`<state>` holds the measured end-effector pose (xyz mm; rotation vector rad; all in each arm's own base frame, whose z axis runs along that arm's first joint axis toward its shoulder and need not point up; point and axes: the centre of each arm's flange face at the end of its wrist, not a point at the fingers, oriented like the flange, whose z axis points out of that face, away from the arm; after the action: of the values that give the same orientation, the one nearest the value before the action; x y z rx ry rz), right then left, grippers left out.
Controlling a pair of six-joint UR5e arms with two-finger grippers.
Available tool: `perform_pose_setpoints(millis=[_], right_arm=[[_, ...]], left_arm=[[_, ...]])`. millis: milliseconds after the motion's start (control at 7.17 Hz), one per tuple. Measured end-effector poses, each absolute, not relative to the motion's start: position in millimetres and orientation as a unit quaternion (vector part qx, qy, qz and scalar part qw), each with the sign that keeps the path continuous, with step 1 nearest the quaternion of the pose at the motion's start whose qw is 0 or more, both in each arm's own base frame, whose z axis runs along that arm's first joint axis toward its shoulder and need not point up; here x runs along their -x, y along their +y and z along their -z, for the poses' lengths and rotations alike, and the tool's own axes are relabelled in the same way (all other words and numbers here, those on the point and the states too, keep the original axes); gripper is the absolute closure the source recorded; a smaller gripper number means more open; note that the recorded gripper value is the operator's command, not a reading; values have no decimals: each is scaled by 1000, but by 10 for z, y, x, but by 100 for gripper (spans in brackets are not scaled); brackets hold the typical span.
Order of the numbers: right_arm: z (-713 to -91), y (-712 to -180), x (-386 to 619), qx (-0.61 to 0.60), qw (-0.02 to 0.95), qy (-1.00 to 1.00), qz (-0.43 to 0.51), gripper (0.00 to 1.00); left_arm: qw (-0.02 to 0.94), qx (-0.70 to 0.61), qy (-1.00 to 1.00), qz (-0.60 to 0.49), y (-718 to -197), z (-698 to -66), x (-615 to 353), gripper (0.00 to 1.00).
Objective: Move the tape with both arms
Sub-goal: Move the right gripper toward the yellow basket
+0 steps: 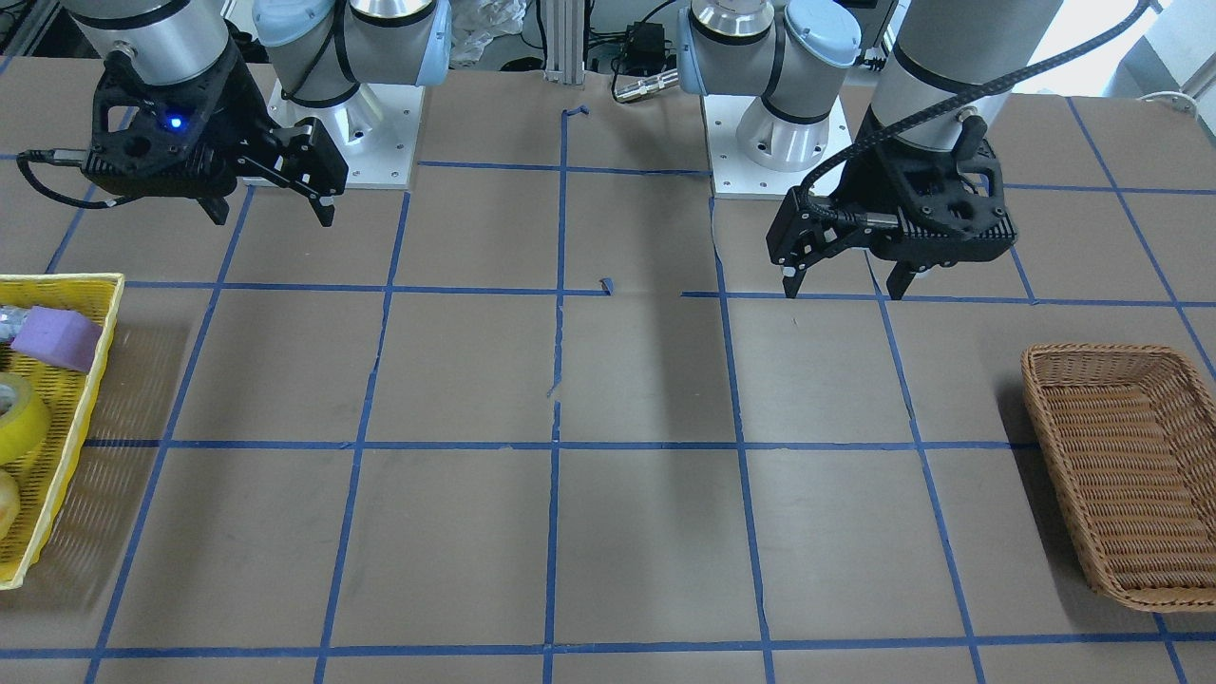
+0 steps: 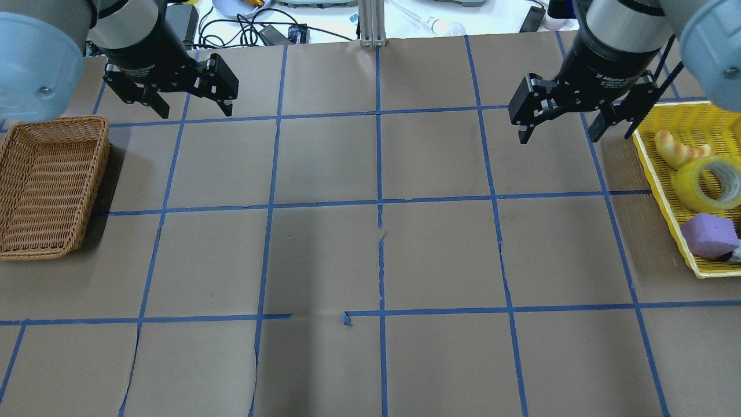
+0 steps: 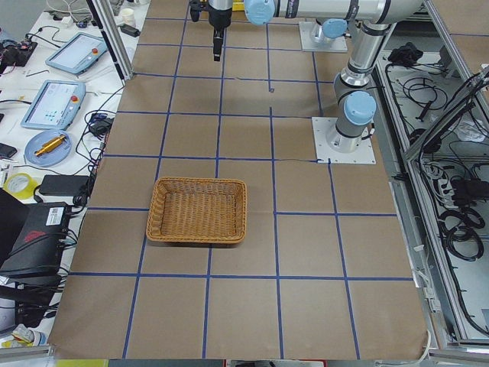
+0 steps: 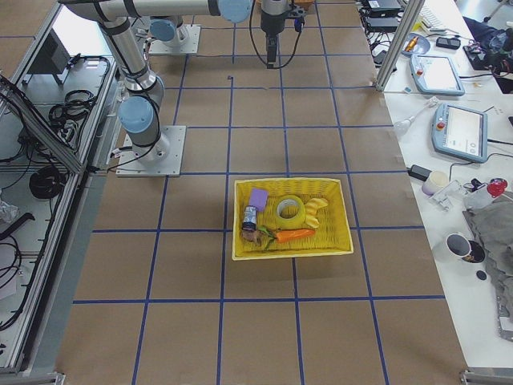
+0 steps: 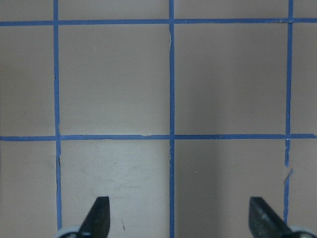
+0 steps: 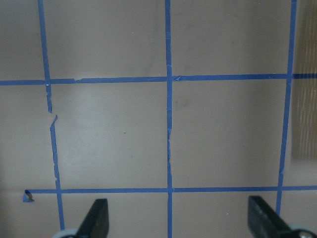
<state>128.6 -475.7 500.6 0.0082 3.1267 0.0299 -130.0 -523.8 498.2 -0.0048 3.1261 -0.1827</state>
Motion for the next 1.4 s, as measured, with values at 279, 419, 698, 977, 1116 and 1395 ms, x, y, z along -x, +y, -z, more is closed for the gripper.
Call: perform_pose_setpoints(millis=[279,419,698,977,1116,1395], right_arm=[[-4996,-4737,-1376,6,5,1000,-10,0],[-4995,-4734,-1383,8,2,1000,-10,0],[-4941,-4805,-1280,0,-27,1000,-10,0],[-4857,-5028,-836,-43,-43,998,-1,0],[-4800,-5157,-425,-79,-45,996,3,0],[-4490,-5355,541,-157,-61,985,-25,0]], left_arm=[[5,2,998,59,-5238,-4983,1300,0],[5,2,998,59,-5238,-4983,1300,0],[5,2,998,58,-5238,-4982,1300,0],[5,2,998,59,-5238,-4983,1300,0],[5,2,998,59,-5238,-4983,1300,0],[5,2,998,58,-5239,-4982,1297,0]])
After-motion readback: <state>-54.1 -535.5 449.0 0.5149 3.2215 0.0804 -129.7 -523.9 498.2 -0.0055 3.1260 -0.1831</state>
